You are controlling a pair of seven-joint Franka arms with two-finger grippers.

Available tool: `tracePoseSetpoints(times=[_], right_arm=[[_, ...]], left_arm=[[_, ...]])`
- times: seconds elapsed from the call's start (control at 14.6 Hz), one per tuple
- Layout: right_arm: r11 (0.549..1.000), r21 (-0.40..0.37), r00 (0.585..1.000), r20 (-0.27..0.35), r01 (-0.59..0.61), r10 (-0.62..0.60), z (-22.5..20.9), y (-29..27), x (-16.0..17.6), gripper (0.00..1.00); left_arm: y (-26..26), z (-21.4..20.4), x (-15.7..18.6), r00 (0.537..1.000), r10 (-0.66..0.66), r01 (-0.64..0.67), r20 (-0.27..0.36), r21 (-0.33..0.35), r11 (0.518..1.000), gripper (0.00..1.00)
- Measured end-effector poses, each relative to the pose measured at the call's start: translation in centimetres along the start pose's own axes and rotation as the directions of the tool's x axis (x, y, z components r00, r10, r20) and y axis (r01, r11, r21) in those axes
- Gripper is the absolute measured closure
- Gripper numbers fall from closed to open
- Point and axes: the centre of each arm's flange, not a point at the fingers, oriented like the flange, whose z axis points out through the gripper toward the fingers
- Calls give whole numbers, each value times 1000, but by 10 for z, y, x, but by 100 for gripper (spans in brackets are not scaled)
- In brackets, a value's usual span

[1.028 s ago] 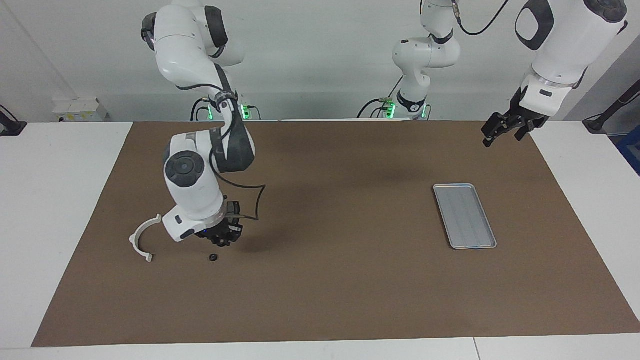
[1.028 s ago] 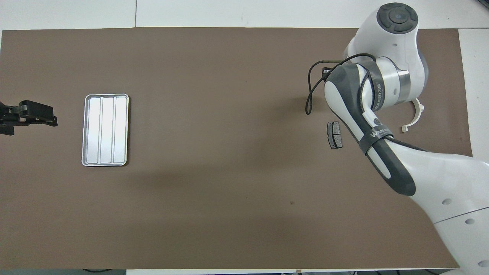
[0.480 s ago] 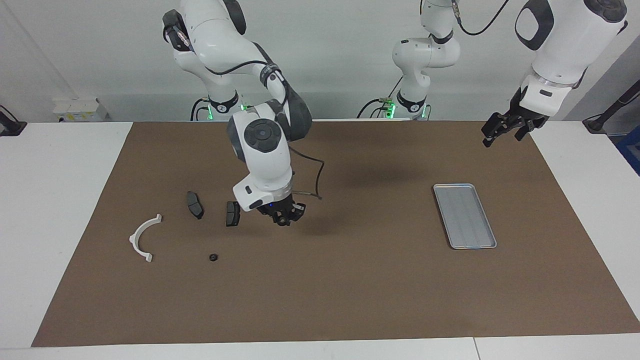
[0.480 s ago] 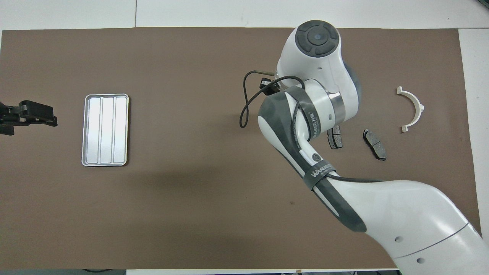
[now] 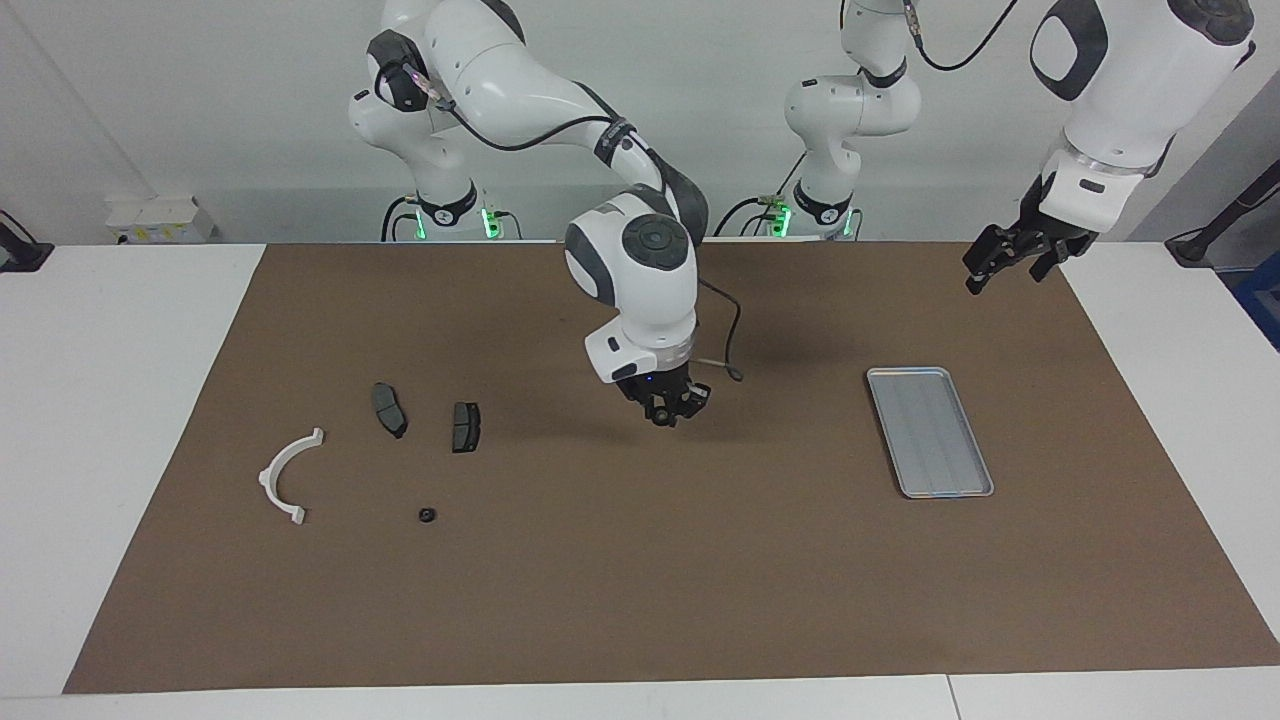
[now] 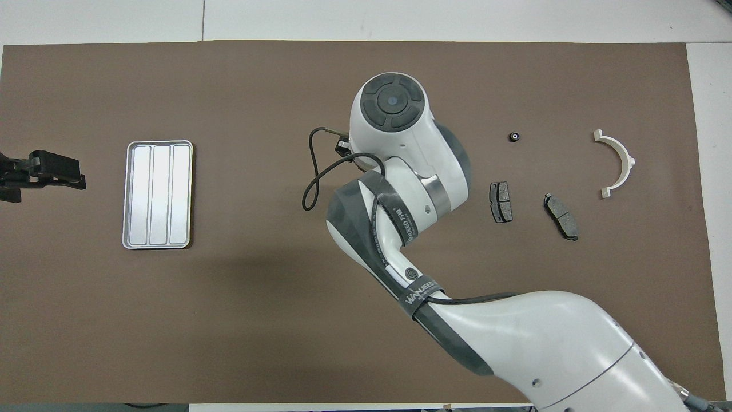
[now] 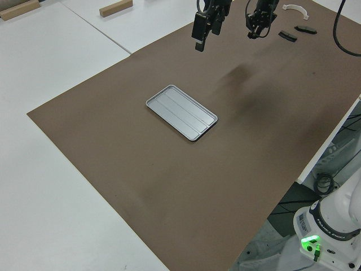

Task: Pick bearing gear from pile to tray
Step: 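Carry the bearing with the right gripper to mid-table and release it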

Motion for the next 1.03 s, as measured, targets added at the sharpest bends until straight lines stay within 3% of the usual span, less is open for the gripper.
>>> tracePoseSetpoints(times=[0.69,1.03], right_arm=[[999,-39,1000,11,-22,22,77,-21,-35,65],[999,-45,1000,-8,-24,24,81,-24,-40,65]], left_arm=[[0,0,0,1000,0,0,0,0,1000,0],[0,0,0,1000,0,0,0,0,1000,0]])
